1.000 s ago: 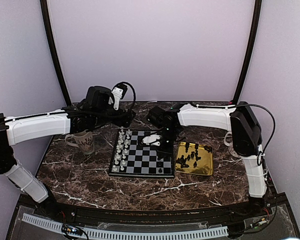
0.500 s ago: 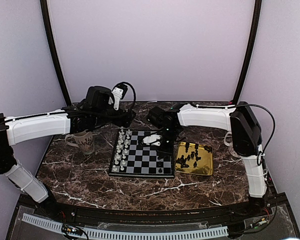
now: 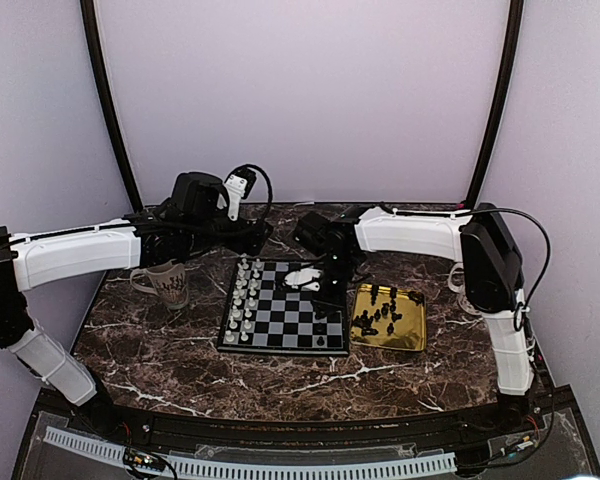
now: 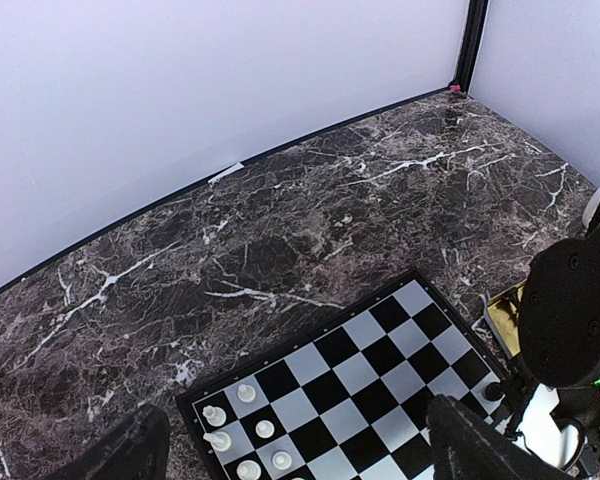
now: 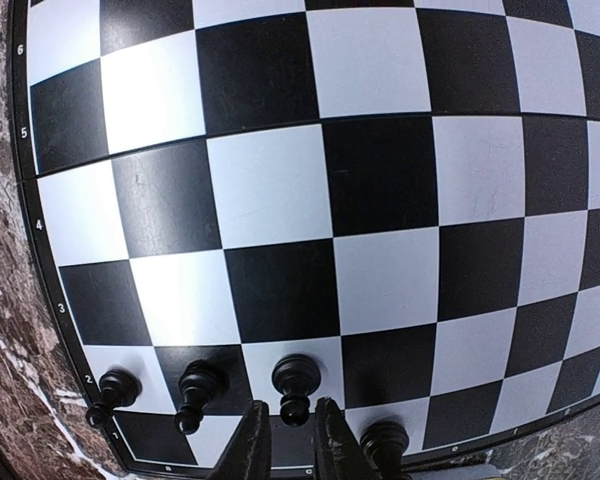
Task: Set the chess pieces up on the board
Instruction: Place the pawn at f7.
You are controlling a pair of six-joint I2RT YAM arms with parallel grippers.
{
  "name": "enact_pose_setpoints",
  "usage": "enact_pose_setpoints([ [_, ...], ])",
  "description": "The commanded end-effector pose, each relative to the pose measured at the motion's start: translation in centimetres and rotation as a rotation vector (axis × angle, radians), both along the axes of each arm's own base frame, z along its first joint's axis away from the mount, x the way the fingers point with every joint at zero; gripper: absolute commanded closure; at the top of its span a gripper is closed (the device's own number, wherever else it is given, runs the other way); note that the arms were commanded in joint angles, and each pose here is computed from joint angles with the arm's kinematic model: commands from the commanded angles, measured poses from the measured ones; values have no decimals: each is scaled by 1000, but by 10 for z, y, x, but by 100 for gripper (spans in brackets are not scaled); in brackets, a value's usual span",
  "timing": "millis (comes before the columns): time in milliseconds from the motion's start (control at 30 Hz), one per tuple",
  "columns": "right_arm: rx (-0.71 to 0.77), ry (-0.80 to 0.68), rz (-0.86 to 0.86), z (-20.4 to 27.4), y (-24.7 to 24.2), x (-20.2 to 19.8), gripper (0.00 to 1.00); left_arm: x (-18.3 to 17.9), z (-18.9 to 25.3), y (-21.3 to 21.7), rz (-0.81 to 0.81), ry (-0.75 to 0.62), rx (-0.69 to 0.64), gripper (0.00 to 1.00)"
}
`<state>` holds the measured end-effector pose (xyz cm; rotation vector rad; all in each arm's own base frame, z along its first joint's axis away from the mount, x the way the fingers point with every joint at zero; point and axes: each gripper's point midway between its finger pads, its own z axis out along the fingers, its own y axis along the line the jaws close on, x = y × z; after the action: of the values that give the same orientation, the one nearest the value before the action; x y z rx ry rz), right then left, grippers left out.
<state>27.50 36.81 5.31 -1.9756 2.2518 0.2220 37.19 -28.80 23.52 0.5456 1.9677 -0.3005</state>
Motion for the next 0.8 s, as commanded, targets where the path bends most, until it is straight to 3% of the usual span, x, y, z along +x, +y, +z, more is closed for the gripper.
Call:
enact_pose_setpoints([
  [0,18,10,-2,0,10,0,84,-5,12,1,-11,-20,-27,8],
  [533,15,19,1,6,2,-6,96,-5,9,-1,-20,-10,-26,8],
  [767,9,17,0,5,-1,-7,97,-4,7,-2,-21,-5,-24,8],
])
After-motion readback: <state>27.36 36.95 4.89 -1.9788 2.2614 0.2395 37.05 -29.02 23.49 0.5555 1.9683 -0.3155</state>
